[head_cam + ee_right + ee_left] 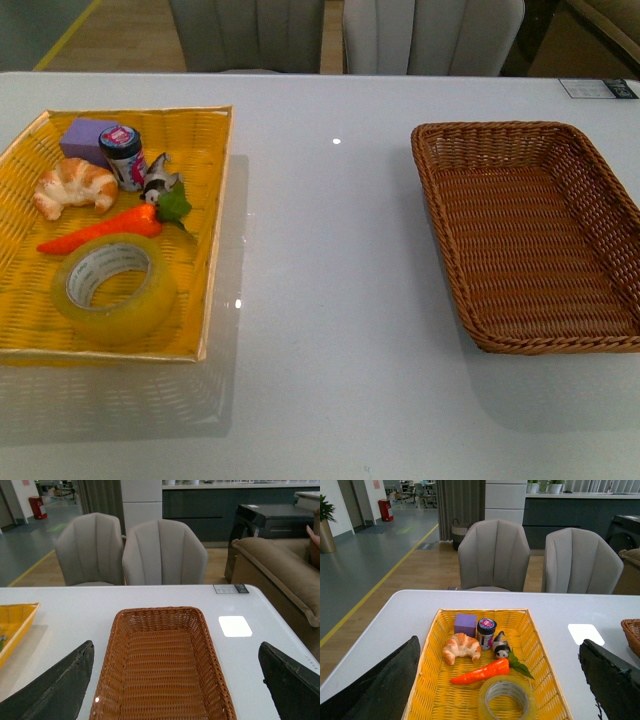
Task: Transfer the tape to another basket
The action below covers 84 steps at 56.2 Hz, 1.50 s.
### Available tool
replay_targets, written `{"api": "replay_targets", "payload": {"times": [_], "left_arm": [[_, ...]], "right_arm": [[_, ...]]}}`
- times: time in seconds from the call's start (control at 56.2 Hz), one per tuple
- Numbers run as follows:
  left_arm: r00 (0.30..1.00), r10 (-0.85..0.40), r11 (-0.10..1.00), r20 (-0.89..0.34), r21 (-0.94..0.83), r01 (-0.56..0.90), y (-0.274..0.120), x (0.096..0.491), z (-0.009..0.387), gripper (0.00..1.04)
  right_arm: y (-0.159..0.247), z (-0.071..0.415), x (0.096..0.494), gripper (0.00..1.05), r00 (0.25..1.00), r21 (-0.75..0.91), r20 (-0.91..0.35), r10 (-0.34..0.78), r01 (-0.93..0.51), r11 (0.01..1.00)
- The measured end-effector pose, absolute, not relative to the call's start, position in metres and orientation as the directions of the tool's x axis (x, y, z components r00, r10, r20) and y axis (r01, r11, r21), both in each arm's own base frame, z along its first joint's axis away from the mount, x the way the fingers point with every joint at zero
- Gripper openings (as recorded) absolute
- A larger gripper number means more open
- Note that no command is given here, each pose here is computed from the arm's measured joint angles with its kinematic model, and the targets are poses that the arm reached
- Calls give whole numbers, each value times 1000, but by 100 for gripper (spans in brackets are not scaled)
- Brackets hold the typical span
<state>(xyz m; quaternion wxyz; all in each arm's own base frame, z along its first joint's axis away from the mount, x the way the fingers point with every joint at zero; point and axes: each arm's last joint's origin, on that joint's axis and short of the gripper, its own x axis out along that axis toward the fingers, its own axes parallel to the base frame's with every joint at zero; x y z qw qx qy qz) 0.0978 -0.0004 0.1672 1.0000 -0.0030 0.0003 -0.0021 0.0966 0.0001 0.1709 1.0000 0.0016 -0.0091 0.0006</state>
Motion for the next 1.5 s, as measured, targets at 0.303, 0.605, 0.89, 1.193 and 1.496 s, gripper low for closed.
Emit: {"api": "replay_targets", "payload": {"times": [0.303, 0.605, 0.89, 1.193, 1.496], "left_arm": [[1000, -4, 1000, -1, -6, 4, 0, 98, 167, 96], [978, -106, 994, -179, -24, 104, 1, 98, 167, 96], [930, -145, 989, -339, -62, 132, 14, 154, 177, 96], [852, -164, 985, -497, -39, 167, 15, 262, 124, 96], [725, -102, 993, -681, -20, 120, 22, 311, 61, 96]], "right_arm": [[0, 171, 97, 96, 1000, 3, 19, 2, -2, 1000], [0, 171, 97, 96, 1000, 3, 18, 1, -1, 1000], [0, 171, 97, 96, 1000, 3, 19, 2, -2, 1000], [0, 171, 97, 96, 1000, 3, 19, 2, -2, 1000], [0, 171, 97, 96, 1000, 3, 19, 2, -2, 1000]]}}
